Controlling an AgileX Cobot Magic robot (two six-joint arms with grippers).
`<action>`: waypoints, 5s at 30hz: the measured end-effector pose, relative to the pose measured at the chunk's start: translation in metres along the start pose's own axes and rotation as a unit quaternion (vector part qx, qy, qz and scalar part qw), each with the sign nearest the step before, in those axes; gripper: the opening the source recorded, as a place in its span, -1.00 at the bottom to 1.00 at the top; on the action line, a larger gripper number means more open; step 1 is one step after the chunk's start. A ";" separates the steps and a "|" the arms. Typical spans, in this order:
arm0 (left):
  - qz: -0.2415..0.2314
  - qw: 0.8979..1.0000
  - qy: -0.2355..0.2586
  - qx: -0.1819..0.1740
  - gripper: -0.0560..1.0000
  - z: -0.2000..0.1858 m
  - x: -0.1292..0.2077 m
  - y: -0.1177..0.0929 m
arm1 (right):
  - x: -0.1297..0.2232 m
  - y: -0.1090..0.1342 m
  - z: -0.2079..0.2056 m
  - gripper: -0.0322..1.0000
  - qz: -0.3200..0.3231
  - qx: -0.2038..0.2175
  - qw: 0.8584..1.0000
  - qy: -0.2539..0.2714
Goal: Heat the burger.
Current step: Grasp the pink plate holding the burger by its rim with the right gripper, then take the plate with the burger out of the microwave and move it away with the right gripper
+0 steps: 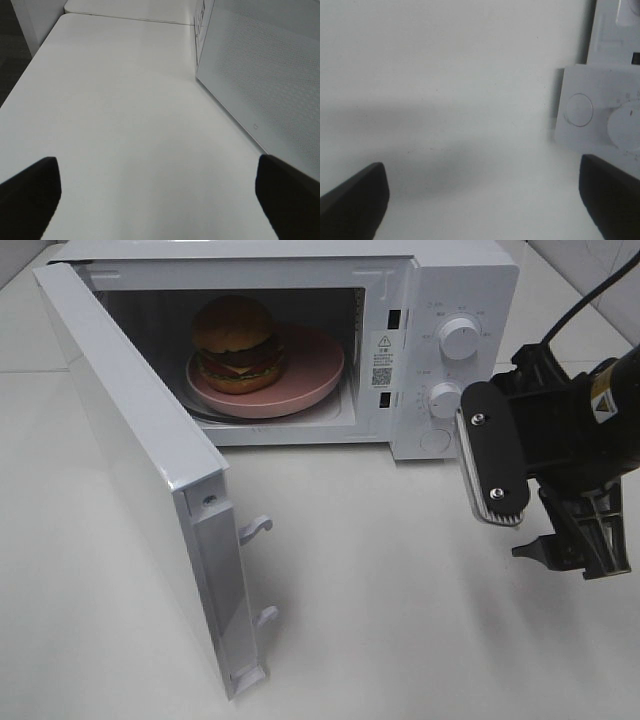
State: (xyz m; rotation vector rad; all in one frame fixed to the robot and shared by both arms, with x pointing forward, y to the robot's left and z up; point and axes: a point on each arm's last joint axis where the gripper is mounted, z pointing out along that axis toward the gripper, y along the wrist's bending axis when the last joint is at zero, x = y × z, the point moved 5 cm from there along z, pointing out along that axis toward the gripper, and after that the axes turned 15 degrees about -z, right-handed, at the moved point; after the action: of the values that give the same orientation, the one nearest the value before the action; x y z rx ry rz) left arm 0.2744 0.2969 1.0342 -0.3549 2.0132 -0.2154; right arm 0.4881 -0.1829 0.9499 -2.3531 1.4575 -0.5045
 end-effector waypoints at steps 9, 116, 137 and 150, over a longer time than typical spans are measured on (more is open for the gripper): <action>0.000 1.000 0.000 0.000 0.95 0.000 0.000 0.000 | -0.025 -0.038 0.012 0.84 -0.031 0.015 0.999 -0.007; 0.018 0.999 -0.010 -0.033 0.95 0.000 -0.003 0.009 | -0.109 -0.200 0.186 -0.82 0.063 0.080 0.993 -0.068; 0.018 0.999 -0.010 -0.033 0.95 0.000 -0.003 0.009 | -0.110 -0.190 0.154 -0.85 0.035 0.021 0.997 -0.066; 0.018 0.999 -0.010 -0.033 0.95 0.000 -0.003 0.009 | -0.106 -0.168 0.138 -0.85 0.004 0.014 0.998 -0.057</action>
State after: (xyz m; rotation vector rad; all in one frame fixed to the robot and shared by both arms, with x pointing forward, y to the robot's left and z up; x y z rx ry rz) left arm 0.2739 0.3066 1.0342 -0.3600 2.0085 -0.1224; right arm 0.6395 -0.0035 0.8906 -2.3125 1.4000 -0.3782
